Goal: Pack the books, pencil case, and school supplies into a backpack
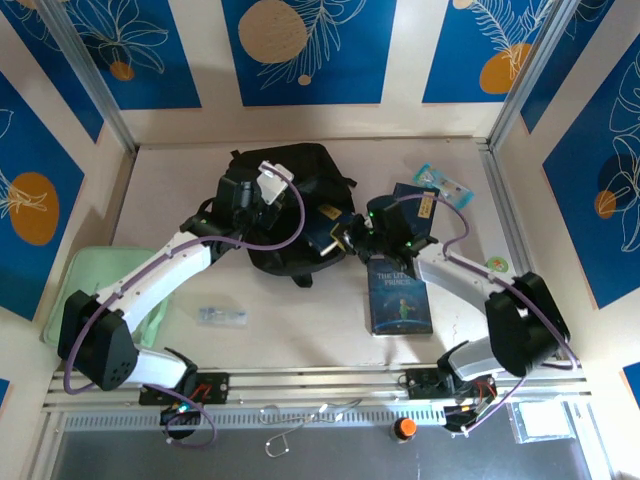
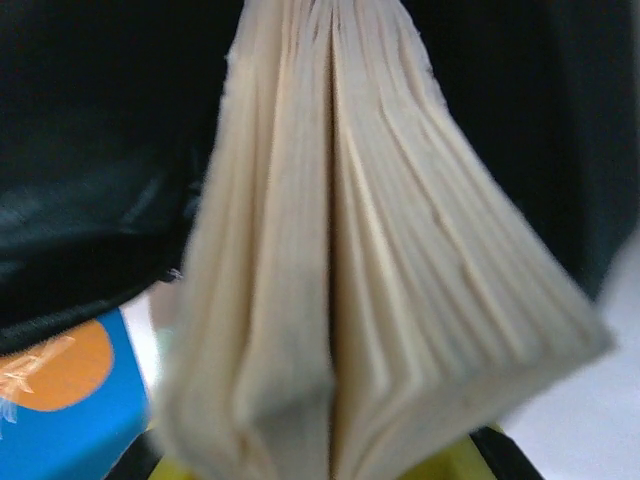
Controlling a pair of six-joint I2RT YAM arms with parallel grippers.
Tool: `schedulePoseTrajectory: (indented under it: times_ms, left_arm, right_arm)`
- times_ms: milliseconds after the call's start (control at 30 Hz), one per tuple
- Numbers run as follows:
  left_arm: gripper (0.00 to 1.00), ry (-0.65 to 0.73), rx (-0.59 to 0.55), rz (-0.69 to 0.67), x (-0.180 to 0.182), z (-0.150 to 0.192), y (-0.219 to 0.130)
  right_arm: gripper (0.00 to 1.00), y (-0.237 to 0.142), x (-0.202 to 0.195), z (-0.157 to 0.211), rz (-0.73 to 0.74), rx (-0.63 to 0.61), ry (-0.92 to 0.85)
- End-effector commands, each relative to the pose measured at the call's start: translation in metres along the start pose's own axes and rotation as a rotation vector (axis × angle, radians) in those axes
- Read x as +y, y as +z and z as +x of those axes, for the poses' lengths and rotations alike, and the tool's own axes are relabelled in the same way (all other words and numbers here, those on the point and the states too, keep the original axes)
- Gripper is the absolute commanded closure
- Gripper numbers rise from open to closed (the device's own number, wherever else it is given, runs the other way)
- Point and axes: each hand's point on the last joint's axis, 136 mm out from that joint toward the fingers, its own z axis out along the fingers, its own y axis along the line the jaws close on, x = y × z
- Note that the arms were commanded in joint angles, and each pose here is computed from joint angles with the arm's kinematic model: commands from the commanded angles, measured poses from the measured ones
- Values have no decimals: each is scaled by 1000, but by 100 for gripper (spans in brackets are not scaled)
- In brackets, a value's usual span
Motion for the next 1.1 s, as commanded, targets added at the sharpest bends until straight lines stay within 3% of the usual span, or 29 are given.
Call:
schedulePoseTrajectory:
  times_ms: [0, 200, 433, 767, 1067]
  left_arm:
    - [100, -52, -172, 13, 4, -48, -21]
    - [100, -102, -196, 54, -3, -55, -26]
    - [100, -133, -196, 98, -13, -53, -20]
    - [100, -213, -180, 146, -23, -49, -6]
    - [100, -245, -172, 172, -29, -46, -1]
  right_arm:
    - [91, 7, 49, -24, -160, -28, 25]
    - [90, 24, 90, -34, -313, -30, -61]
    - [89, 72, 67, -36, -210, -28, -2]
    - [89, 130, 48, -55, -106, -169, 89]
    - [83, 153, 62, -44, -157, -58, 85]
